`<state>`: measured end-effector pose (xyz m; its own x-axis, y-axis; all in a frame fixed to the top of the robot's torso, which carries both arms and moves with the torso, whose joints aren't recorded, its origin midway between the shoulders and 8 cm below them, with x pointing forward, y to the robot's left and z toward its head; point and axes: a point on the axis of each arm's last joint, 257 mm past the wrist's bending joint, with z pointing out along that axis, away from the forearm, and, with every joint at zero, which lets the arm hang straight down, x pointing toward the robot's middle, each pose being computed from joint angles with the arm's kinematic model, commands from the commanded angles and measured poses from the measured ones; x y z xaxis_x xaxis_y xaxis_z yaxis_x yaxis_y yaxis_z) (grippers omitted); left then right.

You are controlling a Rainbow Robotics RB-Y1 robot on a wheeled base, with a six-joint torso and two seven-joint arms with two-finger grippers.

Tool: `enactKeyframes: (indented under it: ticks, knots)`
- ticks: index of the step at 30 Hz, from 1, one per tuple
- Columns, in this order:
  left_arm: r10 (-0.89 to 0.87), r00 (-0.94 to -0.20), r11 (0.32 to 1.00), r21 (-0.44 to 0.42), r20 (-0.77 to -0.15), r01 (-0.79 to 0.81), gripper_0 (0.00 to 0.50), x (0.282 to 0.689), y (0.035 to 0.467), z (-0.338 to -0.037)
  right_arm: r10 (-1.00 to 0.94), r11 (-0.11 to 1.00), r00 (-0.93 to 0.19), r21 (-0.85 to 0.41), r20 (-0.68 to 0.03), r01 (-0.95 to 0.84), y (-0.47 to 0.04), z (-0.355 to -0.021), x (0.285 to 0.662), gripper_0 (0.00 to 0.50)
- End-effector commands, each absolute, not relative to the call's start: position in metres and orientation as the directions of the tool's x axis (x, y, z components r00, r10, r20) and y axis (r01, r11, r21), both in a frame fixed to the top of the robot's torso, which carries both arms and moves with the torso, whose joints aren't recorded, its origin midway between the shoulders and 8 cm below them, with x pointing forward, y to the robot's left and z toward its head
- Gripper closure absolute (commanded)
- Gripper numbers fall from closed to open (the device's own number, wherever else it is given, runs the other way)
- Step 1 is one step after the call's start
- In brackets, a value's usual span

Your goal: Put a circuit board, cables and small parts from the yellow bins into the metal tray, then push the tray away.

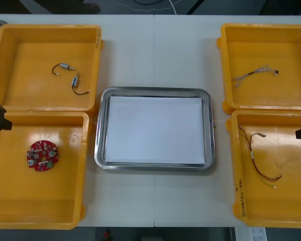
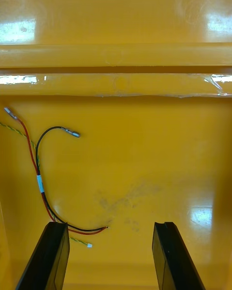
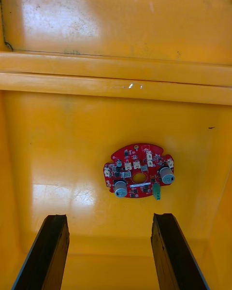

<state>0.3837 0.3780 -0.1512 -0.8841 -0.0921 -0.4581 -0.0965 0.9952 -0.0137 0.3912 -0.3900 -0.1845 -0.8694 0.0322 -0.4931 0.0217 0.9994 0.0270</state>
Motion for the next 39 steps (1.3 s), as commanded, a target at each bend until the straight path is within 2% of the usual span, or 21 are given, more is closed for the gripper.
enactKeyframes:
  ticks: [1, 16, 17, 18, 19, 25, 29, 34, 39]
  knots:
    - [-0.028, -0.886, 0.997, 0.055, -0.463, -0.060, 0.000, 0.379, 0.394, -0.141, 0.037, 0.999, -0.866, 0.003, -0.498, 0.041, -0.398, -0.176, 0.391, 0.000]
    - [-0.028, -0.886, 0.997, 0.055, -0.463, -0.060, 0.000, 0.379, 0.394, -0.141, 0.037, 0.999, -0.866, 0.003, -0.498, 0.041, -0.398, -0.176, 0.391, 0.000]
    - [-0.028, -0.886, 0.997, 0.055, -0.463, -0.060, 0.000, 0.379, 0.394, -0.141, 0.026, 0.999, -0.849, -0.025, -0.528, 0.046, -0.406, -0.158, 0.398, 0.000]
    - [-0.028, -0.886, 0.997, 0.055, -0.463, -0.060, 0.000, 0.379, 0.394, -0.141, 0.022, 0.999, -0.848, -0.027, -0.530, 0.042, -0.406, -0.156, 0.399, 0.000]
    - [-0.051, -0.915, 0.997, 0.027, -0.401, -0.067, 0.000, 0.368, 0.389, -0.170, 0.020, 0.999, -0.846, -0.028, -0.533, 0.042, -0.407, -0.154, 0.400, 0.000]
    - [-0.063, -0.921, 0.995, 0.047, -0.384, -0.088, 0.000, 0.364, 0.394, -0.181, -0.012, 0.999, -0.838, -0.046, -0.546, 0.015, -0.399, -0.148, 0.399, 0.000]
    - [-0.058, -0.926, 0.992, 0.086, -0.373, -0.097, 0.000, 0.363, 0.398, -0.188, -0.016, 1.000, -0.847, -0.024, -0.531, -0.004, -0.384, -0.159, 0.398, 0.000]
    - [-0.068, -0.903, 0.994, 0.051, -0.424, -0.099, 0.000, 0.373, 0.395, -0.198, -0.034, 0.999, -0.850, -0.020, -0.526, -0.027, -0.362, -0.171, 0.392, 0.000]
    - [-0.070, -0.895, 0.995, 0.028, -0.440, -0.092, 0.000, 0.372, 0.392, -0.214, -0.036, 0.999, -0.853, -0.013, -0.520, -0.034, -0.346, -0.181, 0.386, 0.000]
